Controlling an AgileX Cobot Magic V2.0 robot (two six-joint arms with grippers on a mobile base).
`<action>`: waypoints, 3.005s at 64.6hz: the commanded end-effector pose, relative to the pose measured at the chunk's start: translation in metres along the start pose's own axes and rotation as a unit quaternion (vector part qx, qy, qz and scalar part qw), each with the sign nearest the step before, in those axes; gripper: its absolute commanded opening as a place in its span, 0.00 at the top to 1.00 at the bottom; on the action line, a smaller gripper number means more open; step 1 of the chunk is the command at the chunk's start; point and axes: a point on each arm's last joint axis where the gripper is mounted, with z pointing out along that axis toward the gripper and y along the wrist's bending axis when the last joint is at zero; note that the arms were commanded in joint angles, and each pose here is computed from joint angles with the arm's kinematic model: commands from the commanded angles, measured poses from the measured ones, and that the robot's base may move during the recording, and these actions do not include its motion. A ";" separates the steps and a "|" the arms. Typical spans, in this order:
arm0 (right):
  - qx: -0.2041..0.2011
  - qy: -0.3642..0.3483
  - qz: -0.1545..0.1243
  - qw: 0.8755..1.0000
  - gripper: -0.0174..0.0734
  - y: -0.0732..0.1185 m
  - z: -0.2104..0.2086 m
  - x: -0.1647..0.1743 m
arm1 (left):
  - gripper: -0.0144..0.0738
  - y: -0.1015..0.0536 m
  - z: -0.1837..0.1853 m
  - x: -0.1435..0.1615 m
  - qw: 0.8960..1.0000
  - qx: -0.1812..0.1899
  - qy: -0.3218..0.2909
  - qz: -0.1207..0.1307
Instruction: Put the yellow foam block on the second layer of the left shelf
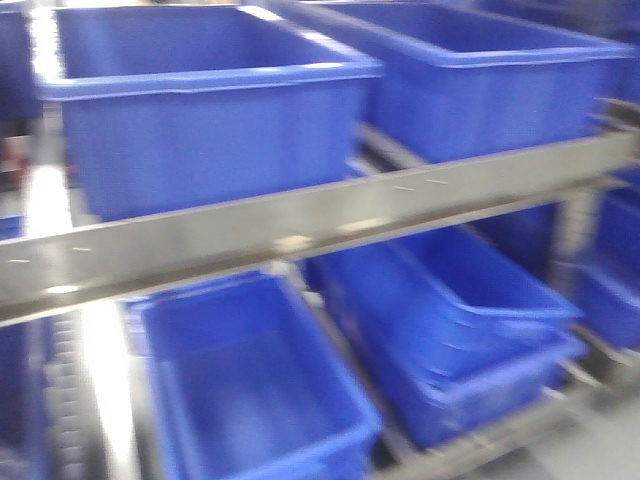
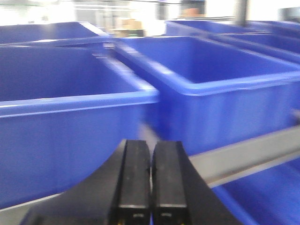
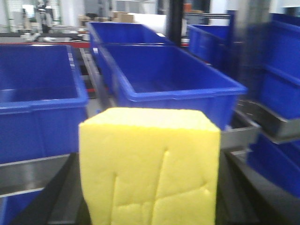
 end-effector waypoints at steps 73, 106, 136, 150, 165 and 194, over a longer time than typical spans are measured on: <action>0.000 -0.058 -0.004 0.998 0.33 0.000 0.000 -0.017 | 0.70 0.000 -0.001 0.000 0.999 0.002 -0.037 -0.004; 0.000 -0.063 -0.003 0.998 0.33 0.000 0.000 -0.019 | 0.70 0.000 -0.001 0.000 0.999 0.002 -0.037 -0.004; 0.005 0.056 -0.006 0.998 0.33 0.002 0.069 -0.054 | 0.70 0.000 -0.001 0.000 0.999 0.002 -0.037 -0.004; 0.004 0.045 -0.006 0.999 0.31 0.001 0.122 -0.055 | 0.70 0.000 -0.001 0.000 0.999 0.002 -0.037 -0.004; 0.005 0.071 -0.005 0.997 0.14 0.001 0.166 -0.044 | 0.70 0.000 -0.001 0.000 0.999 0.002 -0.037 -0.004; 0.011 0.071 -0.001 0.997 0.22 -0.002 0.174 -0.051 | 0.70 0.000 -0.001 0.000 0.999 0.002 -0.037 -0.004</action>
